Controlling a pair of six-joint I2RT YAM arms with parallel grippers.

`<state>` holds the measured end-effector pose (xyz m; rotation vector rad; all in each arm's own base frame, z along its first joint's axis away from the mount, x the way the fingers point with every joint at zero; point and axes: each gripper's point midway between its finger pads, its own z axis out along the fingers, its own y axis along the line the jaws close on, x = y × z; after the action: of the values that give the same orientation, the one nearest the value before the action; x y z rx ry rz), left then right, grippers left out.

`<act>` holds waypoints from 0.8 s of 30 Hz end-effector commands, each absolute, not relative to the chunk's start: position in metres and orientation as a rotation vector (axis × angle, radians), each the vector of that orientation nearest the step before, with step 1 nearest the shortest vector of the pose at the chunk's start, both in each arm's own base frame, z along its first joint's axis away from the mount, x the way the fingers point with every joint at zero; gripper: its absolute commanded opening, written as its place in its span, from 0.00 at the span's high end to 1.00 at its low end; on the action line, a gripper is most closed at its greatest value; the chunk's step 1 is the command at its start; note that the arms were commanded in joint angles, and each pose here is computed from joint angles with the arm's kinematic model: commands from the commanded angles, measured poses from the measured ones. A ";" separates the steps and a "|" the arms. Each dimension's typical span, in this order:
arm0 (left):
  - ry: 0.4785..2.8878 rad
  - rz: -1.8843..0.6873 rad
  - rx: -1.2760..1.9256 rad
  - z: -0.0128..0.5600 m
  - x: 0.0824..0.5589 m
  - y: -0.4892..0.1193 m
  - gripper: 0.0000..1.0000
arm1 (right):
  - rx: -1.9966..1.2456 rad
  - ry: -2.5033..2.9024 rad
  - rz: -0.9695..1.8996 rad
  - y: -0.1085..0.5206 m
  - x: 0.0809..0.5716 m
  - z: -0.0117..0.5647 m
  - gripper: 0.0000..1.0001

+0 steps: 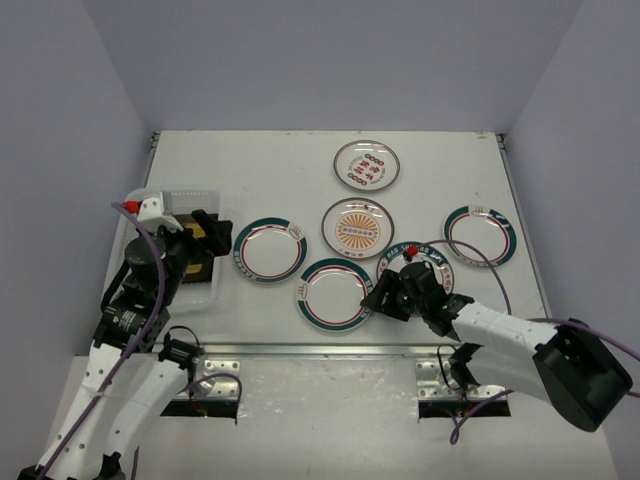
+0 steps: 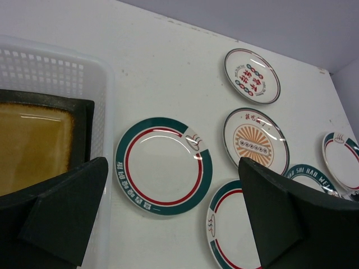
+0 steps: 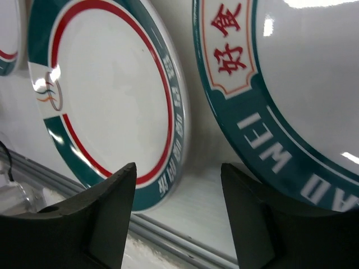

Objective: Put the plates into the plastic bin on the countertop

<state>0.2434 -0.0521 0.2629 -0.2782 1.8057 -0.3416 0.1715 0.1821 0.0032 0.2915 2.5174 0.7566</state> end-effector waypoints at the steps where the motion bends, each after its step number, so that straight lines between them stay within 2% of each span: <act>1: 1.788 -0.358 -0.242 0.271 0.250 -0.058 0.00 | 0.436 2.472 0.775 0.185 0.185 -0.011 0.44; 4: 1.776 -0.359 -0.246 0.273 0.249 -0.057 0.00 | 0.492 2.464 0.765 0.183 0.187 -0.018 0.56; 9: 1.782 -0.357 -0.250 0.272 0.250 -0.057 0.00 | 0.576 2.467 0.758 0.178 0.182 -0.027 0.98; 17: 1.842 -0.483 -0.149 0.268 0.252 -0.085 0.00 | 0.587 2.382 0.800 0.183 0.188 0.016 1.00; 24: 1.971 -0.805 -0.013 0.246 0.249 -0.141 0.00 | 0.351 2.164 0.971 0.206 0.216 0.112 1.00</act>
<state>0.2515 -0.1024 0.2330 -0.1301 1.9828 -0.5624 0.1887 0.1901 0.0498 0.4764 2.3038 0.9083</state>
